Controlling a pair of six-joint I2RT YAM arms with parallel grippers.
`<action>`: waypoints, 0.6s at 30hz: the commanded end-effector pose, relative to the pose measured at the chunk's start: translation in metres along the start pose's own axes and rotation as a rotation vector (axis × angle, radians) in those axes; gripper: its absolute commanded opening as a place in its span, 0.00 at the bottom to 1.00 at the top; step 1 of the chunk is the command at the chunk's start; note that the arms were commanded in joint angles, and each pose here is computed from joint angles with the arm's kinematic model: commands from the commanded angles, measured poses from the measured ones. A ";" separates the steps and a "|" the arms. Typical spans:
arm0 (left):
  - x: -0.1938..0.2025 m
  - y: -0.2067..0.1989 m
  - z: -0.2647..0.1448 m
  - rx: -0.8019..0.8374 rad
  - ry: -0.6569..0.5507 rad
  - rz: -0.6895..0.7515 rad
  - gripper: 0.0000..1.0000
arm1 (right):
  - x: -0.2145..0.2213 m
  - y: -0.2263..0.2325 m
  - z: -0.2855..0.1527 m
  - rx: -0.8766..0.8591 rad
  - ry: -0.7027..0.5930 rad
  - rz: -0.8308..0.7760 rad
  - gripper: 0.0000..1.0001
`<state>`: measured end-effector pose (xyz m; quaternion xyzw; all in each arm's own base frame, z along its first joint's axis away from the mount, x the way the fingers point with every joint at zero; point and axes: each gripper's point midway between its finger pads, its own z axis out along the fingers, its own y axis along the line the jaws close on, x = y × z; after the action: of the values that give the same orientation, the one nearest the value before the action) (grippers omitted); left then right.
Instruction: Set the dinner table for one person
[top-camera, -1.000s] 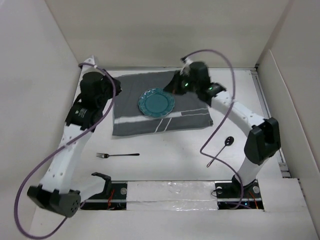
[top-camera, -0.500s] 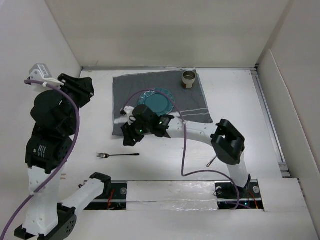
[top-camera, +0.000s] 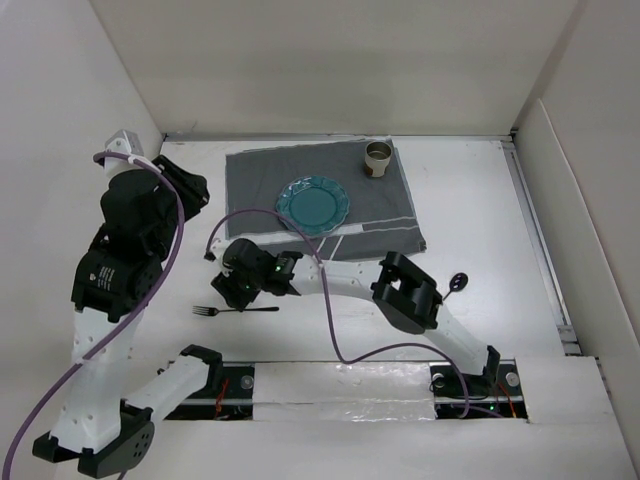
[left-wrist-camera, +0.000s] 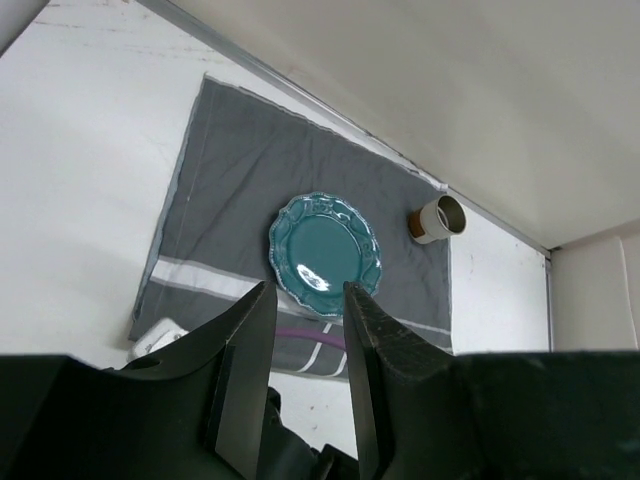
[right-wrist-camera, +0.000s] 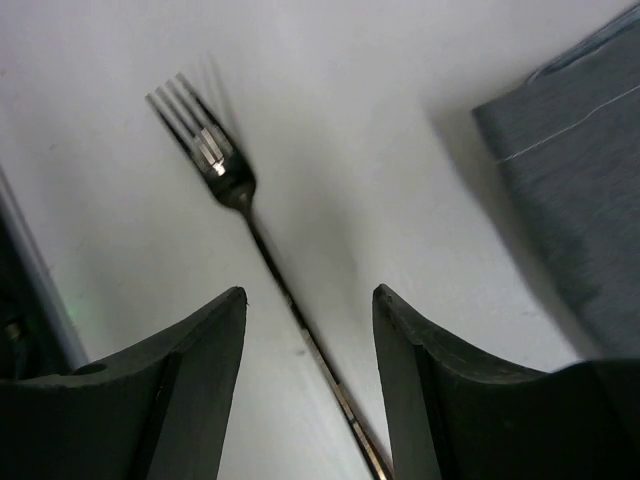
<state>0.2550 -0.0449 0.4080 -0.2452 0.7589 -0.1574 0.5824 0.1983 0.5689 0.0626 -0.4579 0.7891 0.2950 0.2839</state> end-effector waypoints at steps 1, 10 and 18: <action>-0.012 -0.005 -0.011 0.041 -0.043 0.008 0.30 | -0.020 -0.006 0.007 0.069 -0.050 -0.068 0.59; -0.015 0.002 -0.022 0.022 -0.069 0.018 0.32 | -0.002 0.018 0.016 0.006 -0.009 -0.084 0.57; -0.011 0.005 -0.023 0.024 -0.061 0.019 0.33 | 0.027 0.013 0.026 0.033 0.057 -0.080 0.50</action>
<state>0.2354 -0.0392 0.4180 -0.2365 0.7462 -0.1588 0.6017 0.1851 0.5833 0.0362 -0.4862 0.7804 0.2724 0.2834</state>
